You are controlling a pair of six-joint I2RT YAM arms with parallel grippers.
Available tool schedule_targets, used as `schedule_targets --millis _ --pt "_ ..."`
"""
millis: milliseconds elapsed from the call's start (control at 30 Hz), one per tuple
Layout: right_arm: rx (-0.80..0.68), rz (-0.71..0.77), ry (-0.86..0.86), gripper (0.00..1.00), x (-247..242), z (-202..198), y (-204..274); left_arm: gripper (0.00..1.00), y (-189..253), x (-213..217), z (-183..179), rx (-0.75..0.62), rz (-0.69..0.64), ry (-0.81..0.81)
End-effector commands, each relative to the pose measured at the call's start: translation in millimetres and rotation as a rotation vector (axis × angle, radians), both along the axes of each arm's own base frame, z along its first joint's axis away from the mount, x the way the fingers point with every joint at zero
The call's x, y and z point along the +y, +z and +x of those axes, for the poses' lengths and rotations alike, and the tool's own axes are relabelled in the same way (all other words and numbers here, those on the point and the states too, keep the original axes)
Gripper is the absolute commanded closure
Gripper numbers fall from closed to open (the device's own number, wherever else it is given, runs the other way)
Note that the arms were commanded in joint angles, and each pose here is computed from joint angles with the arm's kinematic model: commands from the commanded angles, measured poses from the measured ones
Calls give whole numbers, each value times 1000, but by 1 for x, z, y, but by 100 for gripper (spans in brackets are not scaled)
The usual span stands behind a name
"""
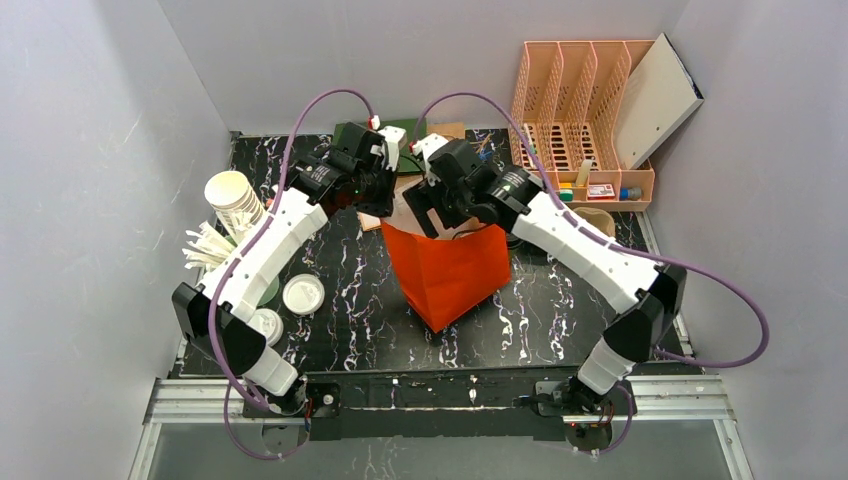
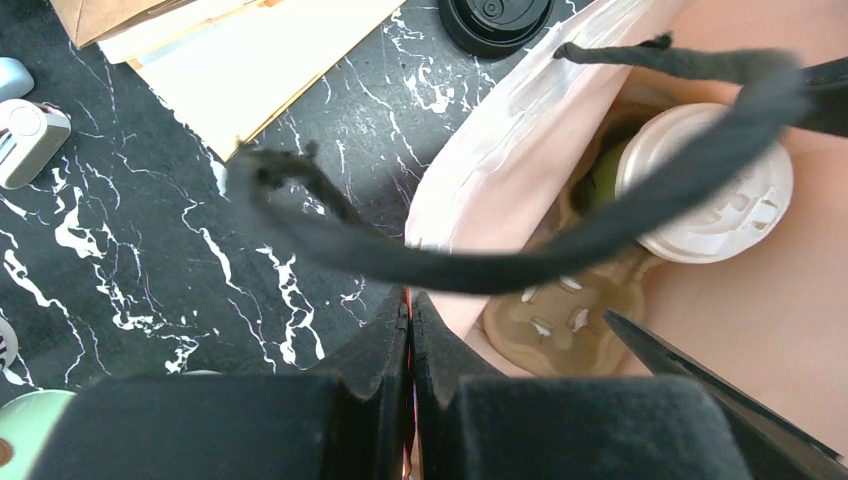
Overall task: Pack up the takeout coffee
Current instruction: Place the coffee cup on the cup tray.
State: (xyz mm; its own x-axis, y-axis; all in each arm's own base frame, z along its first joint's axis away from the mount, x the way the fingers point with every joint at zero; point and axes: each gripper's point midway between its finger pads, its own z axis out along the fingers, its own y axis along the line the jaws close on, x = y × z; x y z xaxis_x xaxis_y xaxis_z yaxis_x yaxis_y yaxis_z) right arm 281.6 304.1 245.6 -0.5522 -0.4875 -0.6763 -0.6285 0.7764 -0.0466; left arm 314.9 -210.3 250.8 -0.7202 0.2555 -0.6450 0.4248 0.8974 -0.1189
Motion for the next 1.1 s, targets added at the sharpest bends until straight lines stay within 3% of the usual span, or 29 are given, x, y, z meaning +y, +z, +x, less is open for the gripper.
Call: schedule_targets --millis 0,500,633,800,933,1067 --pt "-160 153 -13 2 2 7 57 100 8 6 2 -39 49 8" --pt "-372 351 -248 2 -27 25 110 100 20 18 -3 -77 72 28" --pt "-302 310 -350 5 -43 20 111 100 25 19 -5 -92 52 47" --pt "-109 205 -505 11 -62 3 91 100 37 19 -6 -136 3 65" --pt "48 191 -513 16 -63 -8 73 100 47 18 -10 -173 -36 57" --pt "97 200 -522 23 -70 2 62 100 51 17 -14 -205 -61 32"
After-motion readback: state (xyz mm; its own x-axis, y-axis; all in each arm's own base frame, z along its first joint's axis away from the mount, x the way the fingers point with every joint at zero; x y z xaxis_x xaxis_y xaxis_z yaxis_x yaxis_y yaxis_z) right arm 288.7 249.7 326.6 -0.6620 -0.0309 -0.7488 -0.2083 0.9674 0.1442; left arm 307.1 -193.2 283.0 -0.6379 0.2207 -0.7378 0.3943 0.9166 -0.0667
